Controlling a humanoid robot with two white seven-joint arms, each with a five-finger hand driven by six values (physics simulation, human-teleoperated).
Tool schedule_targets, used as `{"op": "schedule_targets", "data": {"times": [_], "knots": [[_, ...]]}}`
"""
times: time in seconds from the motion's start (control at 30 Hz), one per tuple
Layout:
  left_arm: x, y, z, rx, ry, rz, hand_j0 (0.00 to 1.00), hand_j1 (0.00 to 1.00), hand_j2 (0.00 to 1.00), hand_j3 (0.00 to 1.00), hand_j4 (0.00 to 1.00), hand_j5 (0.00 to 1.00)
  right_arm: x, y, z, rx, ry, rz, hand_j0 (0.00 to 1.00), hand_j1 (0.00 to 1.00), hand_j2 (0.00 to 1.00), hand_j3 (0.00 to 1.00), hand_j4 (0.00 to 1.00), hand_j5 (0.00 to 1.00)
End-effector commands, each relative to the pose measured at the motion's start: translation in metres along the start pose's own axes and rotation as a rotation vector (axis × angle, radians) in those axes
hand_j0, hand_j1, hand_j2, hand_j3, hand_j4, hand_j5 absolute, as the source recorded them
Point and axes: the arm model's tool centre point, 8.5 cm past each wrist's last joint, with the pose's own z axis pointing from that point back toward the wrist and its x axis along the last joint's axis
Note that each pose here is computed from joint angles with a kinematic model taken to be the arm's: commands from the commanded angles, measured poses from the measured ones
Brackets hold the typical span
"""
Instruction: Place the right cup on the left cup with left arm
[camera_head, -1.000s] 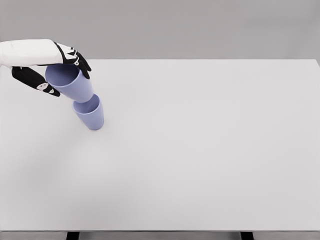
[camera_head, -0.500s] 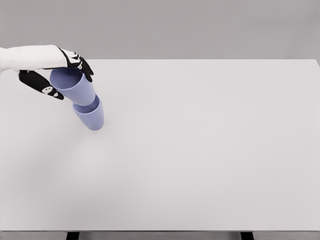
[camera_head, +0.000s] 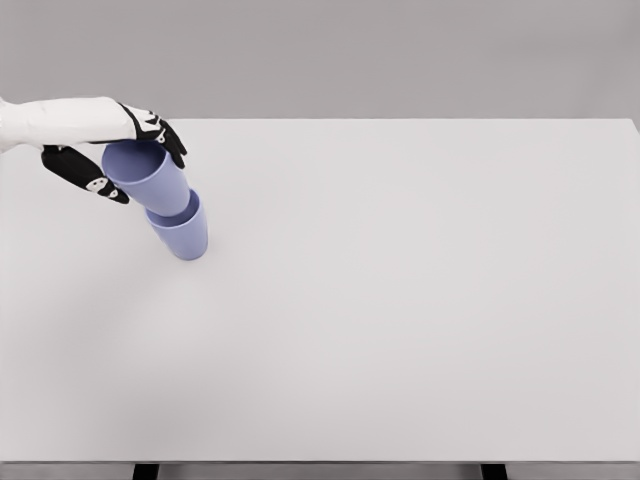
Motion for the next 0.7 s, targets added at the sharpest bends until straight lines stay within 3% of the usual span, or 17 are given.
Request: {"op": "schedule_targets", "data": {"times": [0.0,0.47,0.53,0.6,0.67], "knots": [[-0.0012,0.0007,0.0008,0.006,0.003,0.007,0.58,0.58,0.58,0.58,0.58,0.58,0.0000,0.0000,0.0000,0.000,0.000,0.000,1.00,1.00,1.00,1.00,1.00,1.00],[-0.0034,-0.0056,-0.0052,-0.005,0.002,0.013,0.60,0.60,0.60,0.60,0.60,0.60,0.0000,0.0000,0.0000,0.000,0.000,0.000,1.00,1.00,1.00,1.00,1.00,1.00],[-0.0035,-0.0052,-0.0044,-0.004,0.004,0.012,0.69,0.69,0.69,0.69,0.69,0.69,0.0000,0.0000,0.0000,0.000,0.000,0.000,1.00,1.00,1.00,1.00,1.00,1.00],[-0.0032,-0.0052,-0.0057,-0.005,0.001,0.011,0.92,0.92,0.92,0.92,0.92,0.92,0.0000,0.0000,0.0000,0.000,0.000,0.000,1.00,1.00,1.00,1.00,1.00,1.00],[-0.0029,-0.0045,-0.0066,-0.005,0.001,0.006,1.00,1.00,1.00,1.00,1.00,1.00,0.0000,0.0000,0.0000,0.000,0.000,0.000,1.00,1.00,1.00,1.00,1.00,1.00]]}}
